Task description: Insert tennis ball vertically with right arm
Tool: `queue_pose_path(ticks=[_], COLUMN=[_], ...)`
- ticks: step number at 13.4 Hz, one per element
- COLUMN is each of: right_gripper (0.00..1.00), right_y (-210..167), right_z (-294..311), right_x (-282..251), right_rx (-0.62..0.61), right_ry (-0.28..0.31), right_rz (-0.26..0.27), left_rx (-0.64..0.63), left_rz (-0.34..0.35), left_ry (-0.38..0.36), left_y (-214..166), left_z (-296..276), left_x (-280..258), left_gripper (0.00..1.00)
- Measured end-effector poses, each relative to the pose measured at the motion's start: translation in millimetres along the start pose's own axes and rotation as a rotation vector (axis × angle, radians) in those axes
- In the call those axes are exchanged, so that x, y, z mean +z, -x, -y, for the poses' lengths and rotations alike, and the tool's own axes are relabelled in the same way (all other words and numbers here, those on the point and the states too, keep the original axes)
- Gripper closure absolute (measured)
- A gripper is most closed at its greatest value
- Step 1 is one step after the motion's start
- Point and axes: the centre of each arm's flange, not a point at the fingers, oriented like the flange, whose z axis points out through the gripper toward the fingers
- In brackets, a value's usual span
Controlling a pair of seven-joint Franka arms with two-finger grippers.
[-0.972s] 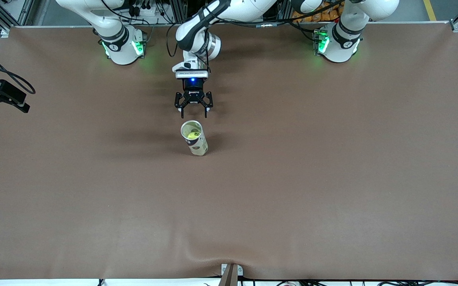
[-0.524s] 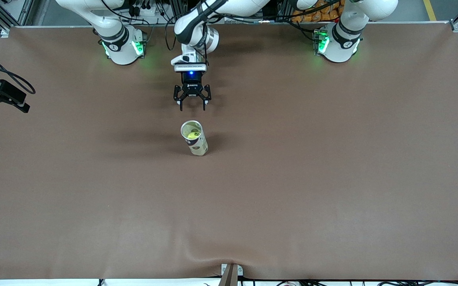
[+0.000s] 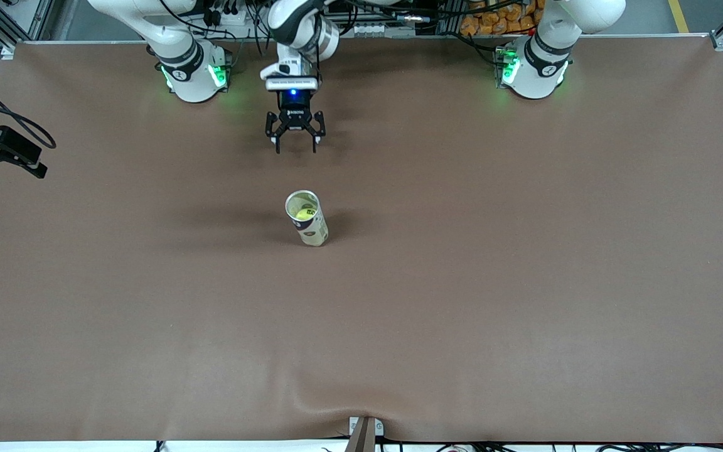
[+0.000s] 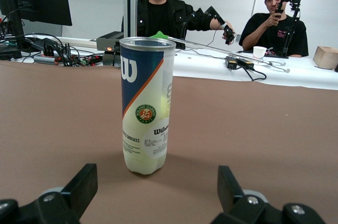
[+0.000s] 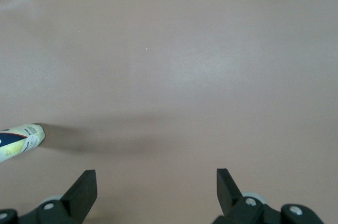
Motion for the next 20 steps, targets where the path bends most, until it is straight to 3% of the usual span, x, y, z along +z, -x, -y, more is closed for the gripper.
queue_pose_path(ticks=[3,6,12,20], right_gripper=[0.0,0.0,0.0,0.0], right_y=[0,0,0,0], right_z=[0,0,0,0], right_x=[0,0,0,0], right_rx=[0.0,0.0,0.0,0.0], right_ry=[0.0,0.0,0.0,0.0], right_rz=[0.0,0.001,0.002,0.002], left_rx=[-0.003,-0.026,-0.112,-0.158], left_rz=[0.045,0.047,0.123,0.22], left_ry=[-0.005,-0.013,-0.022,-0.097], left_y=[-26,-65,-170,-283], left_z=[-9,-16,-23,-2], left_x=[-29,-48,-85,-68], left_gripper=[0.0,0.0,0.0,0.0])
